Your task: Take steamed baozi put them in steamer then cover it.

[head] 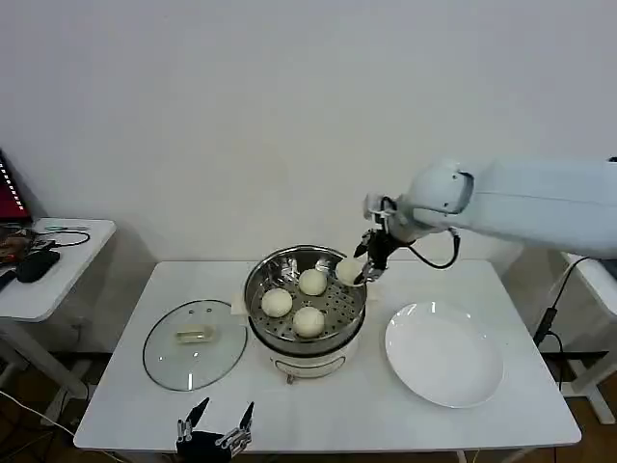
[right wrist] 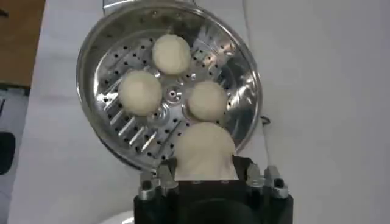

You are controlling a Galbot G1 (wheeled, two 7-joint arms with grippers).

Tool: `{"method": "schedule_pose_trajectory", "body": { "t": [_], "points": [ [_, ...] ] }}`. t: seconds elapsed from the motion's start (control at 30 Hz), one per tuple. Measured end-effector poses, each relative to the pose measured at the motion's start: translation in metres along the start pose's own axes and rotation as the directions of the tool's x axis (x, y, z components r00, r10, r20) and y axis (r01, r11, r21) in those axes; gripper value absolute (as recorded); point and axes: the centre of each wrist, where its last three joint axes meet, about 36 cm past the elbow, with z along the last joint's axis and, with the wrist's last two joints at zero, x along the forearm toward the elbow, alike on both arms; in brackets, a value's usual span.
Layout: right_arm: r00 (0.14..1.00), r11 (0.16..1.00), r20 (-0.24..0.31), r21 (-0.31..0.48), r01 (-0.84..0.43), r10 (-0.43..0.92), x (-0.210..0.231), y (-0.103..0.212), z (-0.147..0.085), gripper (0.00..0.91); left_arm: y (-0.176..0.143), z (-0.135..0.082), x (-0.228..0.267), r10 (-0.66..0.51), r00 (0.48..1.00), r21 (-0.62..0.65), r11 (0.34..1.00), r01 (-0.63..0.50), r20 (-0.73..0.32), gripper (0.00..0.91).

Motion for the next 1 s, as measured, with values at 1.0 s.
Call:
{"method": "schedule_pose_trajectory", "body": {
  "t": [1.0],
  "points": [
    [0.999,0.998,-0.041,-0.047,0.033,-0.035,-0.065,0.013,-0.013,0.655,0.000,-0.002,0.000,-0.002,1.000,0.005,1.000,0.002,0.004,0.907]
  ]
}}
